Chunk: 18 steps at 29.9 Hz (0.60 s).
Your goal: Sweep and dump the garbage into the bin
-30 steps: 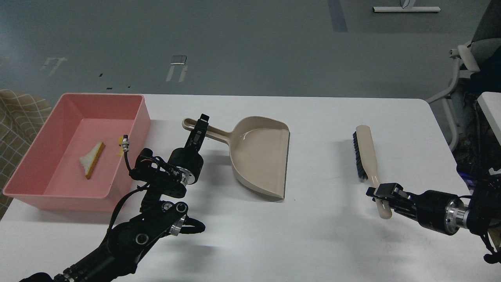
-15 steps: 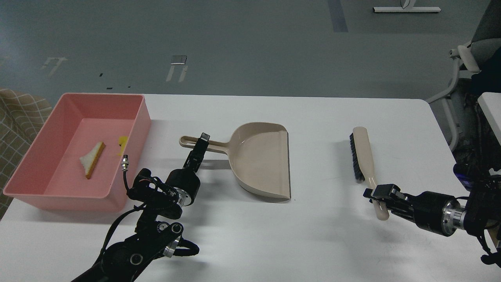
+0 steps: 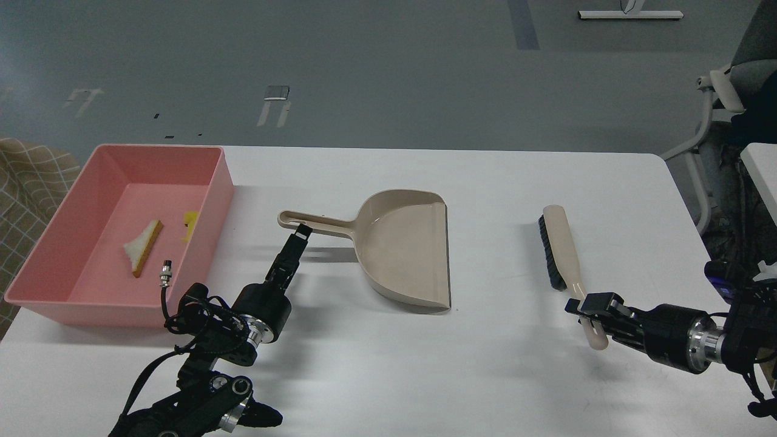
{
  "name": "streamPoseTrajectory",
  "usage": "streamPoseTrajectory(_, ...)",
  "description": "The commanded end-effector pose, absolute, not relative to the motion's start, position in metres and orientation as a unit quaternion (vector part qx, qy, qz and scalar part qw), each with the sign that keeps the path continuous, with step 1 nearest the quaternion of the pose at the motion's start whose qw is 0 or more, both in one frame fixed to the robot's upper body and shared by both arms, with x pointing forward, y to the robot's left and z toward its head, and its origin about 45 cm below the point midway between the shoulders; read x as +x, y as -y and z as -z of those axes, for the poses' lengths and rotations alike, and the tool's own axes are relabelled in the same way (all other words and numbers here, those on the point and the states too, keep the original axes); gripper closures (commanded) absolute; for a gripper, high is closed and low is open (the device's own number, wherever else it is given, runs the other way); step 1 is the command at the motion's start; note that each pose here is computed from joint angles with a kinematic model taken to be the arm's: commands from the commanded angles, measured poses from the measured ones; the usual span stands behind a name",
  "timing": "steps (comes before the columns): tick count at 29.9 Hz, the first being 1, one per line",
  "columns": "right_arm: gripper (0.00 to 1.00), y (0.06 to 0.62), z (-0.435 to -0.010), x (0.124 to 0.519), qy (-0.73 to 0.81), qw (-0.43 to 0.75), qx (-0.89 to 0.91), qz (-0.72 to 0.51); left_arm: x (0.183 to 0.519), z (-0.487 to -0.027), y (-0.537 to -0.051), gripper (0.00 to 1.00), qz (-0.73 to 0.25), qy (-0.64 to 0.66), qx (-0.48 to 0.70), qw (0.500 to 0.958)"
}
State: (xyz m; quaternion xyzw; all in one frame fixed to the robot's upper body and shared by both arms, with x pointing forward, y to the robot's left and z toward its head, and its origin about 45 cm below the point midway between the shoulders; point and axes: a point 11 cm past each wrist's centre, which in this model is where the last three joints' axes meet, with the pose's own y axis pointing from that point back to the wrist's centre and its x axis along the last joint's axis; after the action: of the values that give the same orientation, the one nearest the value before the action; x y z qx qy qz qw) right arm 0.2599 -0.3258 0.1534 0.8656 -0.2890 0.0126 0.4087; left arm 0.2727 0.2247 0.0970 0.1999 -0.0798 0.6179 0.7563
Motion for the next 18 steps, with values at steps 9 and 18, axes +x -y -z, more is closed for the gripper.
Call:
streamPoseTrajectory(9, 0.01, 0.361, -0.184, 0.268, 0.316, 0.427, 0.846, -0.030, 0.276, -0.145, -0.222, 0.02, -0.593, 0.111, 0.154, 0.782)
streamPoseTrajectory(18, 0.01, 0.392, -0.249, 0.301, 0.386, 0.369, 0.845, -0.032, 0.292, -0.215, -0.254, 0.02, -0.585, 0.156, 0.110, 0.788)
